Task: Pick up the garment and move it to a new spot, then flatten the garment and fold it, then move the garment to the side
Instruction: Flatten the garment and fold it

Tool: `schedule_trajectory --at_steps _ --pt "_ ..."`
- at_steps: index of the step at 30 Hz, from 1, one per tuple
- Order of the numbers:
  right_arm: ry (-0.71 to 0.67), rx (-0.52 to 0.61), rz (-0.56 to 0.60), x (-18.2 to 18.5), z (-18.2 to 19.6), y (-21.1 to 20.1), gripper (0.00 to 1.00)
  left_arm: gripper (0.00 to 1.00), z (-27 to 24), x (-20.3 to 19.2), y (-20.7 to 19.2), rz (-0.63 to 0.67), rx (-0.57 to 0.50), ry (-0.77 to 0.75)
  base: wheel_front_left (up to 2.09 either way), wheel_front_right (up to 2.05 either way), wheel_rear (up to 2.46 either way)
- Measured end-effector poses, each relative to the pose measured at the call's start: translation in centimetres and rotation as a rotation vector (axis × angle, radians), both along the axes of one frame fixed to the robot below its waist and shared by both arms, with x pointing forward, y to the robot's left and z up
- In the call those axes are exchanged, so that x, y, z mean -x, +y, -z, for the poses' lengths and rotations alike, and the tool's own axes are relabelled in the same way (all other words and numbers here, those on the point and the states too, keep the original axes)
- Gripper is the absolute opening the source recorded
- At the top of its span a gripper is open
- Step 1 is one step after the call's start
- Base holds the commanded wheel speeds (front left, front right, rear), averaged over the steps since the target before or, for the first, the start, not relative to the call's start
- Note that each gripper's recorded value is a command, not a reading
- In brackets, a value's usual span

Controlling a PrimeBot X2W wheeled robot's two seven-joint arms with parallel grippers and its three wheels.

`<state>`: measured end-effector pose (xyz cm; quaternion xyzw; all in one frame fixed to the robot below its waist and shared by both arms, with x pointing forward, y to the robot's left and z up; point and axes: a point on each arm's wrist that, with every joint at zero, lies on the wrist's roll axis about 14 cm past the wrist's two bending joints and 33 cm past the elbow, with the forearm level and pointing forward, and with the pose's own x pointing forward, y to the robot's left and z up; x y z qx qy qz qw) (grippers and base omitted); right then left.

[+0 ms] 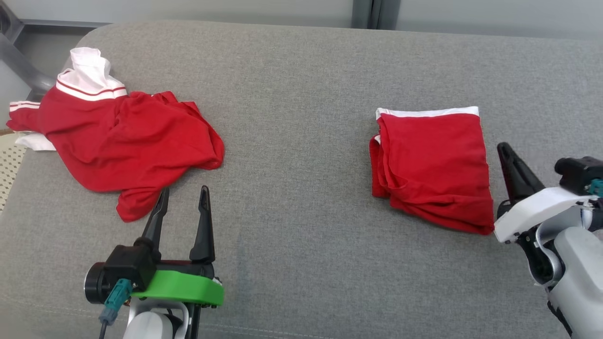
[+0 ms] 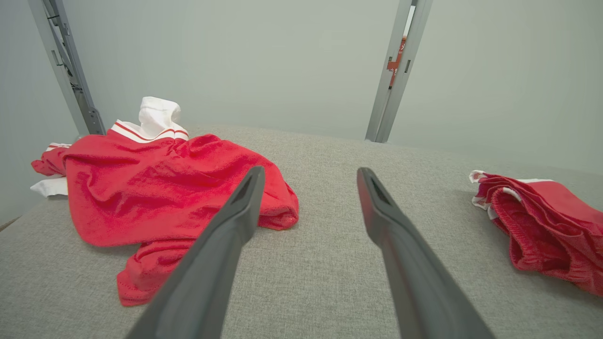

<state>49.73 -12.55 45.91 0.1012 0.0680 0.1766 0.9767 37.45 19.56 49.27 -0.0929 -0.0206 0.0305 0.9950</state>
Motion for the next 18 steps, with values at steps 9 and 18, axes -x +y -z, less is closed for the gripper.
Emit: schedule_trajectory --at_steps 9,18 --pt "0.098 0.019 -0.131 2.0 3.7 5.7 0.0 1.0 0.3 0.1 0.4 -0.012 -0.005 0.011 0.0 0.0 0.0" --pt "0.125 -0.066 -0.296 5.3 3.9 13.7 0.0 1.0 0.6 0.1 0.4 -0.013 -0.005 0.02 0.0 0.0 0.0"
